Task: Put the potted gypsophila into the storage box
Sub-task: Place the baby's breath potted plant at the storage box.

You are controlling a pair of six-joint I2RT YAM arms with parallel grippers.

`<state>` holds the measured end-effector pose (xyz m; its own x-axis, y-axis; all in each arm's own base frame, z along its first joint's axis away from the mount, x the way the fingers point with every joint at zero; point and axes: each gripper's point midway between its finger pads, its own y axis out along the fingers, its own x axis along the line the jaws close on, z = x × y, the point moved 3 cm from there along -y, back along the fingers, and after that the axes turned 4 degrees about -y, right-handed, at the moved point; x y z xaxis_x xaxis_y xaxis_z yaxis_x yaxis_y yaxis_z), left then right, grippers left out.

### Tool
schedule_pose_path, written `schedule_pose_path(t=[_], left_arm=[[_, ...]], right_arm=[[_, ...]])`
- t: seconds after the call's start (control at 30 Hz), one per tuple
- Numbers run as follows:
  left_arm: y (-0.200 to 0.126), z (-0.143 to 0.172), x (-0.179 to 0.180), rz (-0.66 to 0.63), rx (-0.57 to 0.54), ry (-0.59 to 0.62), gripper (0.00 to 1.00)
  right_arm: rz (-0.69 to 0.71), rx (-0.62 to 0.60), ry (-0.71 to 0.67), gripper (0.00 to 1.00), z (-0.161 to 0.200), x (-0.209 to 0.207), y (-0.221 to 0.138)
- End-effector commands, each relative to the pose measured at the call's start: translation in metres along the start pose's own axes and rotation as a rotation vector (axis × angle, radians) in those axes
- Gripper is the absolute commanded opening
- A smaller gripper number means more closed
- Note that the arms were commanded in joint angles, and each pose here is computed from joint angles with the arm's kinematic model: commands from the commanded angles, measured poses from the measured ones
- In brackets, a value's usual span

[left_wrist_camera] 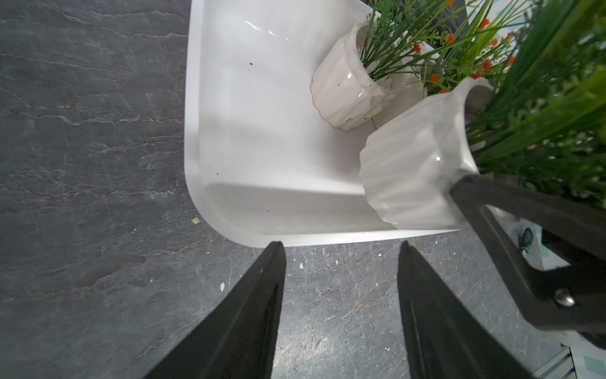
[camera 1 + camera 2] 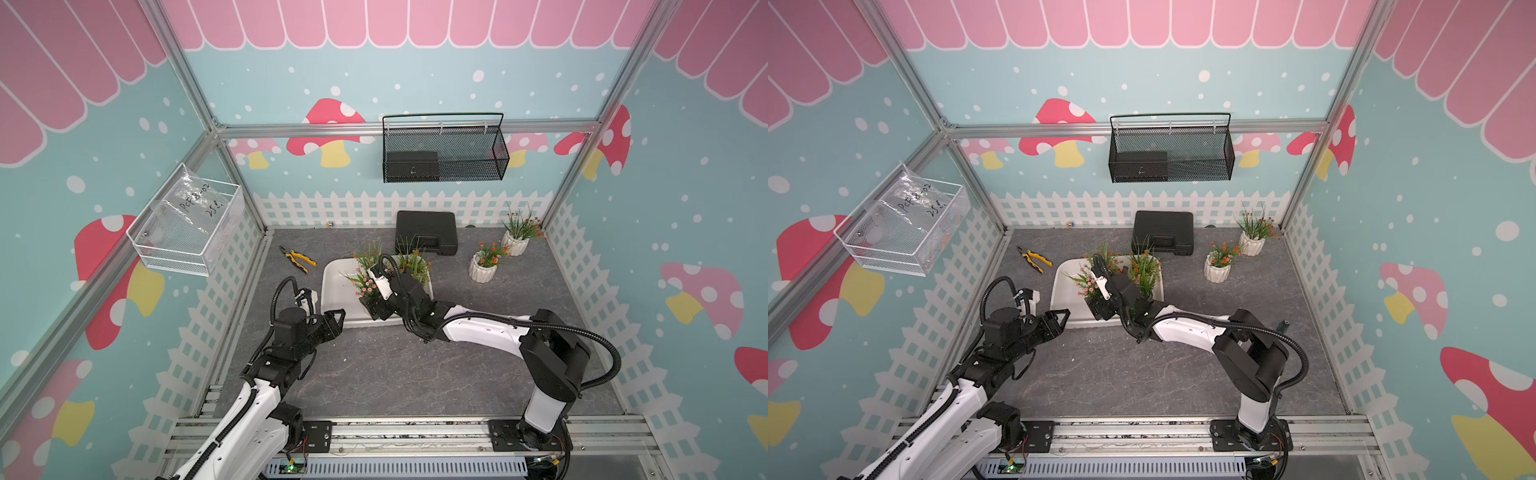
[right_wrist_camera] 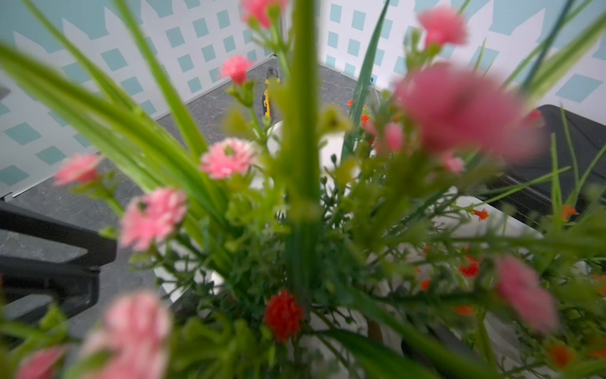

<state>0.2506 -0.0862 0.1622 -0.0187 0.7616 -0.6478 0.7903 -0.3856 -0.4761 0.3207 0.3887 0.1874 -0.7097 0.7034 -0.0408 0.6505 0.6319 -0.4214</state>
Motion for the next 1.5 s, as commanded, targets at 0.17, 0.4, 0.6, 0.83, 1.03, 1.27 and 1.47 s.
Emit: schedule_pose_path(t=[0.17,0.4,0.6,0.83,1.03,1.27,1.47], left_arm=[[0.001,0.001,0.002,0.005,0.000,0.010,0.56],[0.001,0.002,0.002,0.008,0.000,0.010,0.56],[0.001,0.002,0.002,0.010,-0.002,0.009,0.56],[-0.001,0.001,0.000,0.017,-0.005,0.009,0.56],[-0.003,0.002,0.000,0.022,-0.010,0.008,0.56],[-0.004,0.001,-0.001,0.026,-0.012,0.007,0.56],[-0.006,0.001,-0.002,0.029,-0.014,0.007,0.56]], right_arm=[[0.078,-0.107,0.059,0.72,-0.029,-0.006,0.017],[0.125,-0.109,0.088,0.71,-0.017,-0.012,0.026],[0.159,-0.084,0.101,0.71,0.001,-0.011,0.038],[0.207,-0.063,0.126,0.72,0.015,-0.009,0.045],[0.267,-0.038,0.143,0.75,0.030,-0.015,0.047],[0.314,0.028,0.147,0.87,0.042,-0.020,0.049],[0.251,0.027,0.152,0.92,0.036,-0.012,0.047]])
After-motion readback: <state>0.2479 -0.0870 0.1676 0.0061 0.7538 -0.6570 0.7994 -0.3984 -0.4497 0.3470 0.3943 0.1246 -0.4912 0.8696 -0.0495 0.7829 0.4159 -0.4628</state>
